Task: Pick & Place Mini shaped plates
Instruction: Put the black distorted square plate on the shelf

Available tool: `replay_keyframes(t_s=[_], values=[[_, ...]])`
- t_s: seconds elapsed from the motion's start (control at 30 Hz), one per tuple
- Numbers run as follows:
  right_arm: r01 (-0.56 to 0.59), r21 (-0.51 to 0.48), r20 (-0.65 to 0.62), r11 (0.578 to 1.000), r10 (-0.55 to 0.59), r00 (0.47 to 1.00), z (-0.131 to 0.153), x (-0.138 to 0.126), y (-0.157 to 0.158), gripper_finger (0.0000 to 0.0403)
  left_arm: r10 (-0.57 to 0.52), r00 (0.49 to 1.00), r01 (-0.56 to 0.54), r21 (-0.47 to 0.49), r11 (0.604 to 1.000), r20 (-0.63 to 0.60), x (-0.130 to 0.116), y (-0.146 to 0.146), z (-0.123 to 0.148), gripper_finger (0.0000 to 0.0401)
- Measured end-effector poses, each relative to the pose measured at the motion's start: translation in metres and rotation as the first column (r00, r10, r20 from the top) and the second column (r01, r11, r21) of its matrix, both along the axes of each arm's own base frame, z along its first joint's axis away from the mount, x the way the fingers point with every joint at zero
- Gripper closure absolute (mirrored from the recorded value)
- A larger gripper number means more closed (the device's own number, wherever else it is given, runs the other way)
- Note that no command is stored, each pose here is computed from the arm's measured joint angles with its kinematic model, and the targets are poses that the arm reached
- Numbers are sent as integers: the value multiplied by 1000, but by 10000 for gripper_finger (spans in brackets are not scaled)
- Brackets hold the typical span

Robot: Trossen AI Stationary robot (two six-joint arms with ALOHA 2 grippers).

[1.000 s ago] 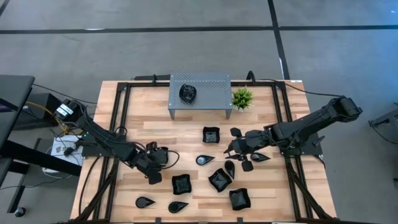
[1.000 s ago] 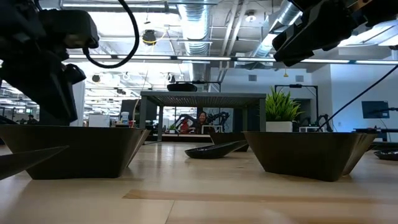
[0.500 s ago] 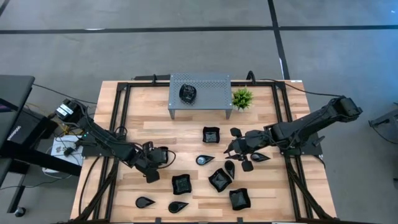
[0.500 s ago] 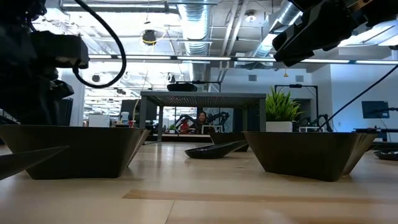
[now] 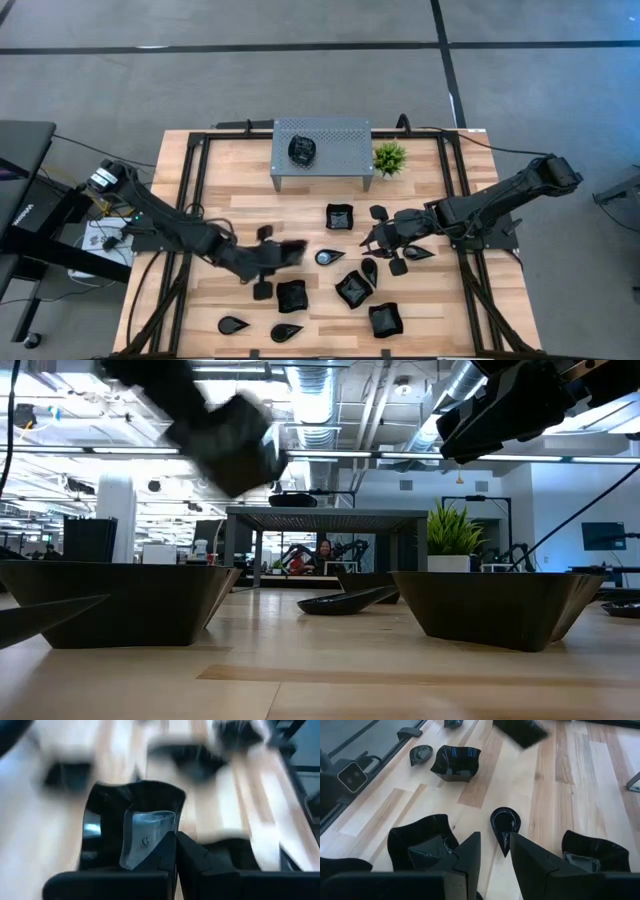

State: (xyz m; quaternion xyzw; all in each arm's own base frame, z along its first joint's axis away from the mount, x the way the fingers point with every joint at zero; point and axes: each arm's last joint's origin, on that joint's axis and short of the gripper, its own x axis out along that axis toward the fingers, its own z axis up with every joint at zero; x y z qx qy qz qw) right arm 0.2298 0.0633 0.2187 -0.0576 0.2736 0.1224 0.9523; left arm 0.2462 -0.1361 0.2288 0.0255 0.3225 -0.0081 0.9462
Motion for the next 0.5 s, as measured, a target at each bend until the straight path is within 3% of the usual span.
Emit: replay_keyframes(t_s=[0.1, 0.23, 0.37, 0.5], values=[[-1, 0, 9, 1000, 1, 1000, 1, 0, 0, 302, -61, 994, 45, 174, 984, 89, 19, 12, 34, 397], [-1, 6, 28, 1000, 1, 1000, 2, 1, 0, 302, -44, 980, -19, 315, 949, 192, 45, 52, 65, 396], [-1, 8, 35, 1000, 1, 999, 3, 2, 0, 302, -9, 955, -94, 331, 939, 296, 66, 112, 79, 396], [-1, 8, 34, 1000, 1, 999, 3, 2, 0, 302, 68, 942, -169, 286, 943, 330, 81, 173, 68, 395]])
